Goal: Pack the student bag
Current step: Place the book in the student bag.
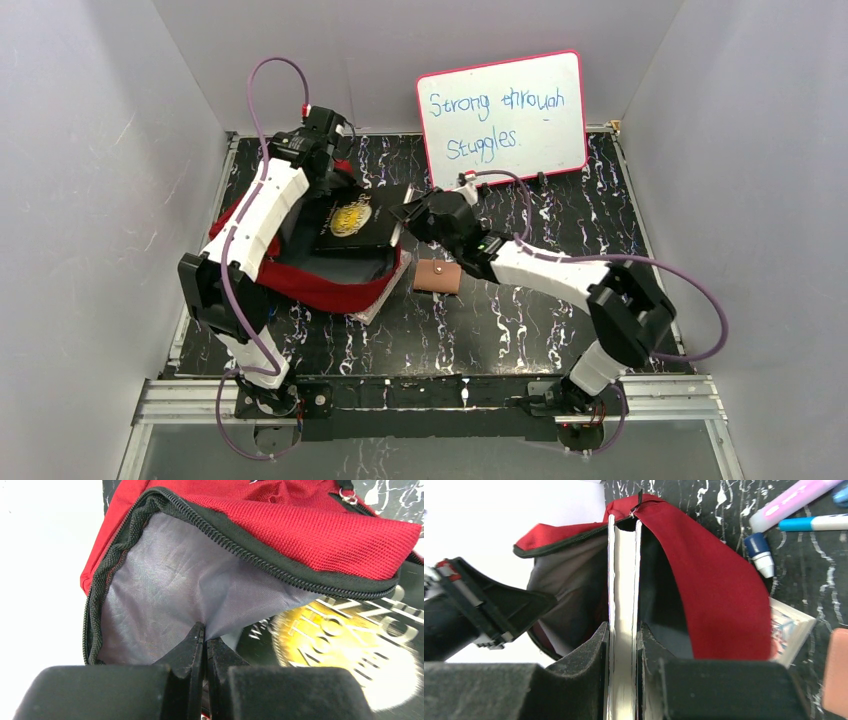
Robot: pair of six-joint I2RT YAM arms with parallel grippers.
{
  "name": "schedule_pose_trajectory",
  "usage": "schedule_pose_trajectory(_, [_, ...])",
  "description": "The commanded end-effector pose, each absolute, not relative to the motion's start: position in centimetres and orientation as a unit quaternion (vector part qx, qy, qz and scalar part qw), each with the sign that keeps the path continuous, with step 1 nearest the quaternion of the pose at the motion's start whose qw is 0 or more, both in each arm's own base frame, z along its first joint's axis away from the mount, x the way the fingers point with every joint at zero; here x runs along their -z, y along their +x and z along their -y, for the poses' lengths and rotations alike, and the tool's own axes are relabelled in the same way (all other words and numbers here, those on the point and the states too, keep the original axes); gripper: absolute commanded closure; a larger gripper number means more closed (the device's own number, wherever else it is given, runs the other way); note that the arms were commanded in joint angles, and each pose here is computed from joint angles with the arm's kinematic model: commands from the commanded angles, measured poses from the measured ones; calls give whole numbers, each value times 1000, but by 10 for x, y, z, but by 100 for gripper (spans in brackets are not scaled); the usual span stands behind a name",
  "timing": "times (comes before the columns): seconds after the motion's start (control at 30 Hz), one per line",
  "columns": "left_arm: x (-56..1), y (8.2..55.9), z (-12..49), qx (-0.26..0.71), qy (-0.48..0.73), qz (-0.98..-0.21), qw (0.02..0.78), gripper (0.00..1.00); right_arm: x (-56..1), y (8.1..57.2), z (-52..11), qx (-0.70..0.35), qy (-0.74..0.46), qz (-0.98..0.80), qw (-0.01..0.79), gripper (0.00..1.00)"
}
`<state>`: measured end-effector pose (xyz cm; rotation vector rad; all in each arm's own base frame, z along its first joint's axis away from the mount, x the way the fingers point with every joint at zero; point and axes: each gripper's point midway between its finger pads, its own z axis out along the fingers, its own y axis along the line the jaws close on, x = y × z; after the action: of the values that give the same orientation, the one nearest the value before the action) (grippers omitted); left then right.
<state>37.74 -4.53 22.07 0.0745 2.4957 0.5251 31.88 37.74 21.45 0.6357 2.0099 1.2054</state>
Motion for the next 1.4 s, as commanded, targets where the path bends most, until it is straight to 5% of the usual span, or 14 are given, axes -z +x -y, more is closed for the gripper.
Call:
schedule_pose_trajectory(0.0, [-246,365,50,-169,3,-940,296,100,-316,339,-414,-598,271,-645,391,100])
schedule_pose_trajectory(0.67, [-276,348,42,-161,-25,-930,328,100,-270,368,-510,-640,287,-586,406,100])
schedule_pose_trajectory(1.37, [-299,310,26,-153,-34,-918,364,100,-264,363,-506,-656,235,-560,448,100])
